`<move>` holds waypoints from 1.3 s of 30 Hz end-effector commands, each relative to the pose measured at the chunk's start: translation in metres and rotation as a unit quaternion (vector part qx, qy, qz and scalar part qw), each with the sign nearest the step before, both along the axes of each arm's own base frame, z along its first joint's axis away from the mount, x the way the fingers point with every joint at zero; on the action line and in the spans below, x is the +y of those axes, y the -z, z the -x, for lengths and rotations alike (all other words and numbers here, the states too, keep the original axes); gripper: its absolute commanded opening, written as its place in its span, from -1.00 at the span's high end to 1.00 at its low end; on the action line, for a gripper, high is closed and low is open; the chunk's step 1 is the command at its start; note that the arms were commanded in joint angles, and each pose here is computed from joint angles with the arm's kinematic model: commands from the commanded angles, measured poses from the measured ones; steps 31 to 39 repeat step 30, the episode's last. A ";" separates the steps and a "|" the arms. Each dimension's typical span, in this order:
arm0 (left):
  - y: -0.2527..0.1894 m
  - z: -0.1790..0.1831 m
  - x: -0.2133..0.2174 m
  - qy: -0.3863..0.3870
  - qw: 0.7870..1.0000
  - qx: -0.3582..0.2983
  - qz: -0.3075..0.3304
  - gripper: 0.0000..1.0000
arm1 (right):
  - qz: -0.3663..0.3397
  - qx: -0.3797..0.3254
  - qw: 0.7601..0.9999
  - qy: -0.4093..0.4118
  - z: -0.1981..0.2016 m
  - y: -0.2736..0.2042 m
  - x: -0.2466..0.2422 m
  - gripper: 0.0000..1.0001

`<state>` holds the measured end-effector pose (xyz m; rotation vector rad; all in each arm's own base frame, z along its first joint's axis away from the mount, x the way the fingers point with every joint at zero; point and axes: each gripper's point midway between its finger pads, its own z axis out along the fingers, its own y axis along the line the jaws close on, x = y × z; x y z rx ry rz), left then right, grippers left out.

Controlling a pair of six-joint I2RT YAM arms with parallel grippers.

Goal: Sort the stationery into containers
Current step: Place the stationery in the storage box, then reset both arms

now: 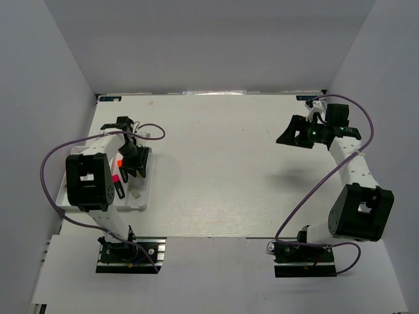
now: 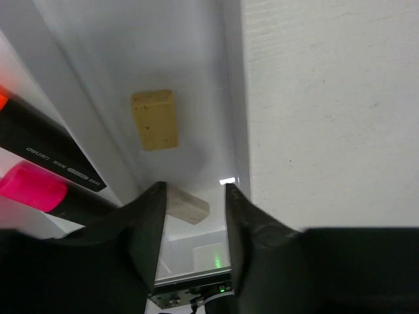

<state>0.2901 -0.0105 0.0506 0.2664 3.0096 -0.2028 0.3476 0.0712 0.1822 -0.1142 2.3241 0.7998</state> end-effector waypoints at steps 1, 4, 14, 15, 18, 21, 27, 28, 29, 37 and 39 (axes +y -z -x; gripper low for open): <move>-0.008 -0.012 -0.003 -0.004 1.000 -0.021 0.012 -0.06 | 0.008 -0.015 1.000 -0.003 -0.004 -0.005 -0.002 -0.49; -0.019 -0.018 -0.009 -0.002 0.999 -0.033 0.029 -0.22 | 0.009 -0.016 1.000 -0.003 -0.004 -0.006 -0.003 -0.51; -0.142 -0.105 -0.064 0.063 0.968 -0.220 0.107 -0.96 | 0.027 -0.027 0.999 -0.002 -0.006 -0.007 -0.004 -0.51; -0.144 -0.109 -0.071 0.066 0.966 -0.221 0.113 -0.96 | 0.034 -0.030 0.999 0.003 -0.009 -0.010 -0.006 -0.51; -0.159 -0.134 -0.091 0.057 0.954 -0.267 0.124 -0.96 | 0.057 -0.031 0.998 -0.004 -0.012 -0.011 -0.010 -0.51; -0.173 -0.145 -0.103 0.058 0.940 -0.308 0.134 -0.96 | 0.069 -0.032 0.997 -0.003 -0.011 -0.013 -0.013 -0.51; -0.167 -0.162 -0.108 0.051 0.935 -0.328 0.123 -0.96 | 0.089 -0.036 0.995 0.011 -0.019 -0.012 -0.022 -0.52; -0.166 -0.165 -0.107 0.047 0.935 -0.331 0.119 -0.96 | 0.095 -0.043 0.994 0.013 -0.023 -0.013 -0.023 -0.52; -0.164 -0.168 -0.106 0.045 0.934 -0.335 0.117 -0.96 | 0.105 -0.045 0.993 0.021 -0.026 -0.013 -0.029 -0.53; -0.163 -0.174 -0.106 0.045 0.931 -0.344 0.114 -0.96 | 0.108 -0.045 0.993 0.021 -0.029 -0.011 -0.029 -0.53; -0.163 -0.174 -0.106 0.045 0.931 -0.344 0.114 -0.96 | 0.108 -0.045 0.993 0.021 -0.029 -0.011 -0.029 -0.53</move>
